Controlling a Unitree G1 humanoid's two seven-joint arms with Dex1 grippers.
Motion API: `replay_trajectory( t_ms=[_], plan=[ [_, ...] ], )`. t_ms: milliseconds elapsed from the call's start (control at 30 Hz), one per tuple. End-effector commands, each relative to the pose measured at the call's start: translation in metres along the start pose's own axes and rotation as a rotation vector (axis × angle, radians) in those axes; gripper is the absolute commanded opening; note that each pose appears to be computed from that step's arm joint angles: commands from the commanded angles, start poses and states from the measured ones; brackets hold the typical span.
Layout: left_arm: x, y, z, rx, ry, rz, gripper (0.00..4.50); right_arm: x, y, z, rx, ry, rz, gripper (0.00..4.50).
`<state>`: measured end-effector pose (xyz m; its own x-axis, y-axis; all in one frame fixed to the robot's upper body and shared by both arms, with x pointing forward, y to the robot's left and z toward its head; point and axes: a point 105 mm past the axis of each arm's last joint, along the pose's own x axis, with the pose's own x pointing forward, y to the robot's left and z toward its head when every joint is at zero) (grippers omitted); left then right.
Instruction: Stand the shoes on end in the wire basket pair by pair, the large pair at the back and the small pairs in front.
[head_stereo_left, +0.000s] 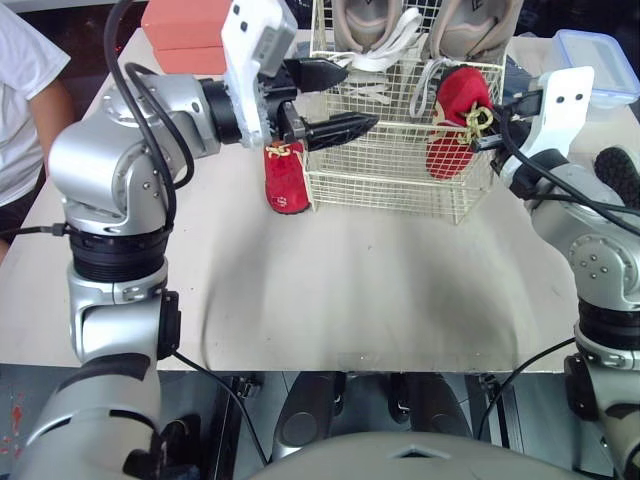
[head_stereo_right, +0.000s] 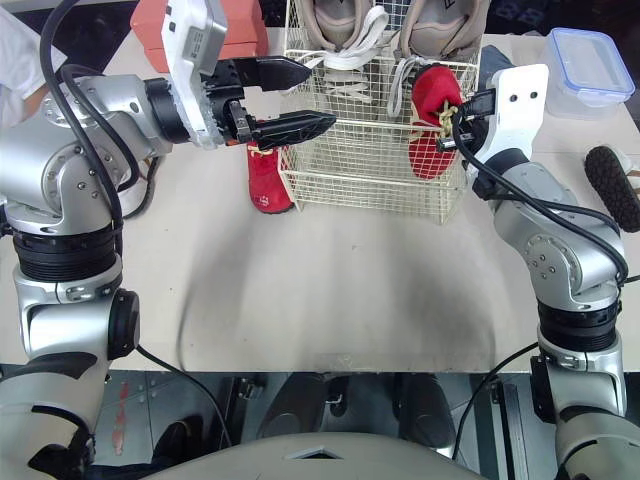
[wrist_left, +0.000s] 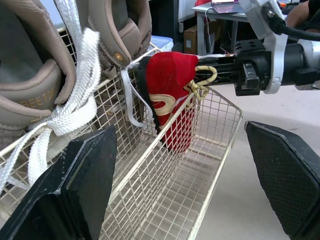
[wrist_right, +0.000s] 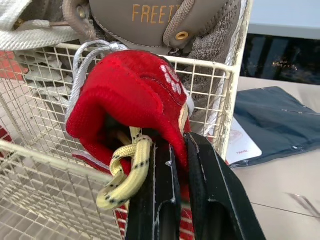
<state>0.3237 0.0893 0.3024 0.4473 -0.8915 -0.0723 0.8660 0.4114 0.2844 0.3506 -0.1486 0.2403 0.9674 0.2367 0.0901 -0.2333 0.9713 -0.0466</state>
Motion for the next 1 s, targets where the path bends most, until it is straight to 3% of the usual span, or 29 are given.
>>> replay_trajectory(
  t_ms=[33,100,133,167,233,400,600,733,833,1000],
  plan=[
    [-0.006,-0.002,0.011,0.042,-0.029,0.008,4.50,-0.009,-0.004,0.012,-0.006,-0.044,-0.012,1.86],
    [-0.014,0.005,0.008,0.037,-0.015,0.040,4.50,-0.018,-0.009,0.021,-0.025,-0.067,0.033,2.74],
    [-0.018,0.008,0.007,0.031,-0.018,0.056,4.50,-0.023,-0.012,0.024,-0.037,-0.067,0.053,3.48],
    [-0.024,0.013,0.007,0.015,-0.031,0.074,4.50,-0.028,-0.014,0.027,-0.038,-0.068,0.081,3.50],
    [-0.037,0.025,0.005,-0.019,-0.052,0.131,4.50,-0.038,-0.013,0.030,-0.040,-0.059,0.165,4.15],
    [-0.064,0.059,-0.012,-0.139,-0.073,0.310,4.50,-0.061,0.007,0.044,-0.102,-0.050,0.451,4.15],
    [-0.076,0.084,-0.085,-0.371,0.057,0.451,4.50,-0.096,0.037,0.040,-0.224,0.032,0.822,4.15],
    [-0.085,0.103,-0.133,-0.496,0.127,0.594,4.50,-0.095,0.038,0.044,-0.278,0.040,0.846,4.15],
    [-0.075,0.100,-0.157,-0.584,0.148,0.574,4.50,-0.092,0.041,0.046,-0.290,0.030,0.846,4.15],
    [-0.052,0.099,-0.177,-0.703,0.142,0.537,4.50,-0.087,0.047,0.052,-0.305,0.009,0.856,4.15]
  ],
)
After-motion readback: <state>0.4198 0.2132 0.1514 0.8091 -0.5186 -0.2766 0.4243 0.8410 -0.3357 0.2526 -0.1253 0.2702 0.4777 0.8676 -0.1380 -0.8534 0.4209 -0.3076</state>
